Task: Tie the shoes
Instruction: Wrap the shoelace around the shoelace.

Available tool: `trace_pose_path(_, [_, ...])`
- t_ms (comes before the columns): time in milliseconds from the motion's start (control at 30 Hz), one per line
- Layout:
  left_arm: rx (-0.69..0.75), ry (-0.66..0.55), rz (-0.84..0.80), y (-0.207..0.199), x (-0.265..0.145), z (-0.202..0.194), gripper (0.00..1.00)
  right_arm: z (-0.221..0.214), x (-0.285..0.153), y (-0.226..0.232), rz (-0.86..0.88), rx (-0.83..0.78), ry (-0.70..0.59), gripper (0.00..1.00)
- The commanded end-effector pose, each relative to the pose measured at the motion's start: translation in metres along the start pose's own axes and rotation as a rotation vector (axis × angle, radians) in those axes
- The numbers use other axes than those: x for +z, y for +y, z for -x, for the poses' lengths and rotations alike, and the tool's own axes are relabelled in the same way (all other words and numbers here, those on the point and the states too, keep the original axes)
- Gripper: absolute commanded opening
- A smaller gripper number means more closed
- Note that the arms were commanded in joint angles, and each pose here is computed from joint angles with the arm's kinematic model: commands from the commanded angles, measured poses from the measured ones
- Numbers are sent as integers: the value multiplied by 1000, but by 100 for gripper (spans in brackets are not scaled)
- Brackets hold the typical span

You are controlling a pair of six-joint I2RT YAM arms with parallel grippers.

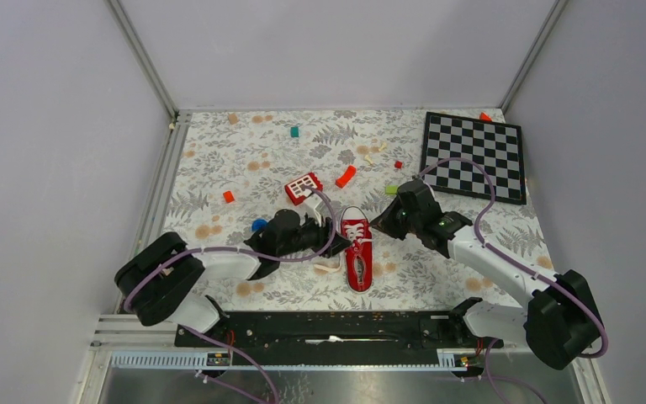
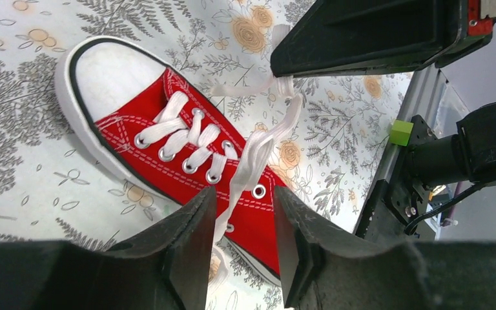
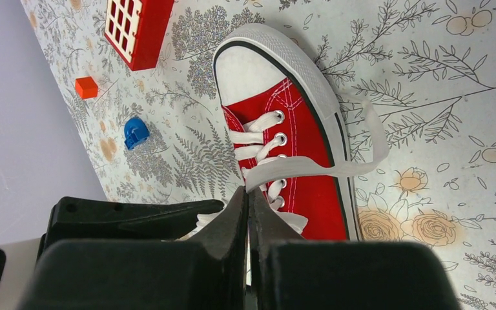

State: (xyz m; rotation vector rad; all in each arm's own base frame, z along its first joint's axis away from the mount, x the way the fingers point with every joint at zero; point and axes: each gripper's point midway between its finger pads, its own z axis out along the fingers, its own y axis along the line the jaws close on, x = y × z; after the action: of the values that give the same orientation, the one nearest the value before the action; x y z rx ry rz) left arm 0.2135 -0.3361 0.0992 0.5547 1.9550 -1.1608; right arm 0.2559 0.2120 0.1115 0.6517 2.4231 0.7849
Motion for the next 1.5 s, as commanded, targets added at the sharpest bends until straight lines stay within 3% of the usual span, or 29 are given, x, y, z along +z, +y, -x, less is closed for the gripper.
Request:
trace_pose_path(0, [25,-3,53,10,-12,-3,41,6,-1,3,-1,2,-24,0])
trace_pose_path(167, [18,41,60,15,-13,-18,45,7,0,6,11,4,-22,0])
trace_pose_path(500, [9,82,35,20,10,-27,43,8,0,8,14,1,-23,0])
trace_pose_path(600, [4,78,19,18,14,-26,31,8,0,8,15,1,-23,0])
trace_pose_path(700, [7,57,-8,12,14,-19,1,8,0,9,15,1,-23,0])
trace_pose_path(1067, [37,-25,42,-4,-20,17,0,13,-5,39,77,-102,18,0])
trace_pose_path(1467, [194,-73,44,-20,-37,56,0,-13,10,78,208,-214,242,0])
